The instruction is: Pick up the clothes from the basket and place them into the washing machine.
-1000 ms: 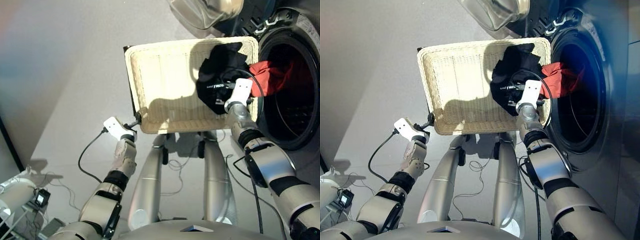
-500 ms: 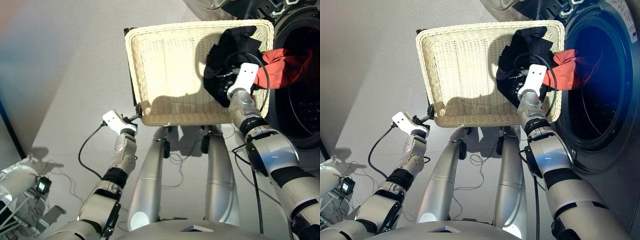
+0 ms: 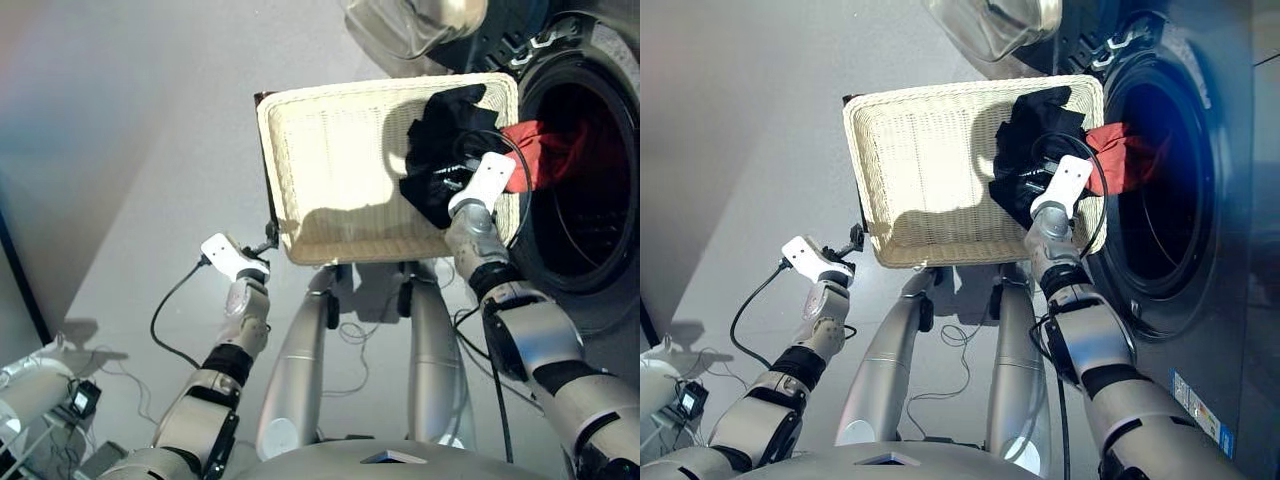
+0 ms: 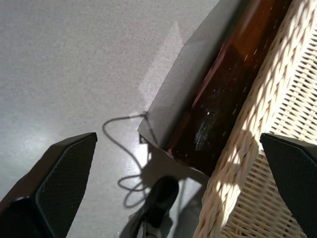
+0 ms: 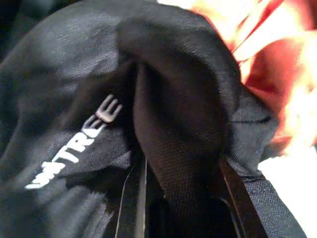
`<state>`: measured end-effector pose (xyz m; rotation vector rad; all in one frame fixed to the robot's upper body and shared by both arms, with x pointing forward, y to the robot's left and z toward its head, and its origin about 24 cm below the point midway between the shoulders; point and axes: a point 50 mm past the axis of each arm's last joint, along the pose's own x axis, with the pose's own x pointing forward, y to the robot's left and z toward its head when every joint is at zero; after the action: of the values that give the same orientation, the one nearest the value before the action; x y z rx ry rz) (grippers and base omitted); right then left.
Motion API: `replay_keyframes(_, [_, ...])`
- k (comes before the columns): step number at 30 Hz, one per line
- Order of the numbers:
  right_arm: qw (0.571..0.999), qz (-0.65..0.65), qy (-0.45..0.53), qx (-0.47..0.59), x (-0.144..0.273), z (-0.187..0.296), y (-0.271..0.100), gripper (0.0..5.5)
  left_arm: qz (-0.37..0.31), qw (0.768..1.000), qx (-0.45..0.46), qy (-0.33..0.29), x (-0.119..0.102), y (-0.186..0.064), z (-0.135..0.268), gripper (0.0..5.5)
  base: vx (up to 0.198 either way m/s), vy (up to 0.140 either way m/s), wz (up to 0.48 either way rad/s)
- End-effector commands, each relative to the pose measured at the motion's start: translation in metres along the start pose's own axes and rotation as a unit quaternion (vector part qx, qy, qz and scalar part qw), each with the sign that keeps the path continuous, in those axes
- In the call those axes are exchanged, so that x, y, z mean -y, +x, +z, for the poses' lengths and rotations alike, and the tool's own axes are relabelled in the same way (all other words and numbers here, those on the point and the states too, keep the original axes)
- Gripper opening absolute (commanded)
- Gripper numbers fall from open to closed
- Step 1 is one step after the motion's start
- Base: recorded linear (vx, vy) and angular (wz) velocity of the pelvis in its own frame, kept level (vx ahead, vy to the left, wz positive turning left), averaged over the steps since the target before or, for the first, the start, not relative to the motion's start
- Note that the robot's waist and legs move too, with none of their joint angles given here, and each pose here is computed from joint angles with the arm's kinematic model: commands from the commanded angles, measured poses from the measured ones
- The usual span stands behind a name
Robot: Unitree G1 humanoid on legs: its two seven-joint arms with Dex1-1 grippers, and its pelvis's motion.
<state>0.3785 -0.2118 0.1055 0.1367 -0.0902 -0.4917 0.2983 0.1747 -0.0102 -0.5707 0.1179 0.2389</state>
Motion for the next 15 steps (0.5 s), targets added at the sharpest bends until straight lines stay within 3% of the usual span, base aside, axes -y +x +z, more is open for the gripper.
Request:
replay_keyframes(1, [0.983, -0.095, 0.011, 0.154, 0.031, 0.066, 0.016, 0.0, 0.017, 0.998, 0.051, 0.016, -0.015, -0.004, 0.015, 5.5, -0.03, 0.054, -0.172])
replay_keyframes(5, [0.954, -0.192, 0.027, 0.228, 0.065, 0.103, 0.019, 0.0, 0.011, 0.998, 0.05, 0.022, -0.016, -0.006, 0.014, 5.5, -0.097, 0.059, -0.179])
replay_keyframes(9, [0.911, -0.292, 0.02, 0.292, 0.096, 0.133, 0.015, 0.0, 0.009, 0.999, 0.047, 0.024, -0.018, -0.008, 0.012, 5.5, 0.0, 0.027, -0.055])
replay_keyframes(12, [0.915, -0.306, -0.01, 0.263, 0.114, 0.129, 0.023, 0.0, 0.004, 0.999, 0.046, 0.028, -0.019, -0.009, 0.012, 5.5, 0.0, 0.0, 0.0])
replay_keyframes(13, [0.93, -0.28, -0.042, 0.235, 0.113, 0.119, 0.028, 0.93, 0.006, 0.999, 0.043, 0.026, -0.022, -0.009, 0.011, 5.5, 0.0, 0.0, 0.0])
replay_keyframes(14, [0.93, -0.279, -0.041, 0.235, 0.113, 0.119, 0.029, 4.57, 0.006, 0.999, 0.044, 0.025, -0.021, -0.009, 0.011, 5.5, 0.1, -0.034, 0.023])
replay_keyframes(15, [0.945, -0.24, -0.048, 0.215, 0.102, 0.112, 0.032, 5.5, 0.009, 0.999, 0.043, 0.023, -0.024, -0.009, 0.012, 5.5, 0.104, -0.028, 0.026])
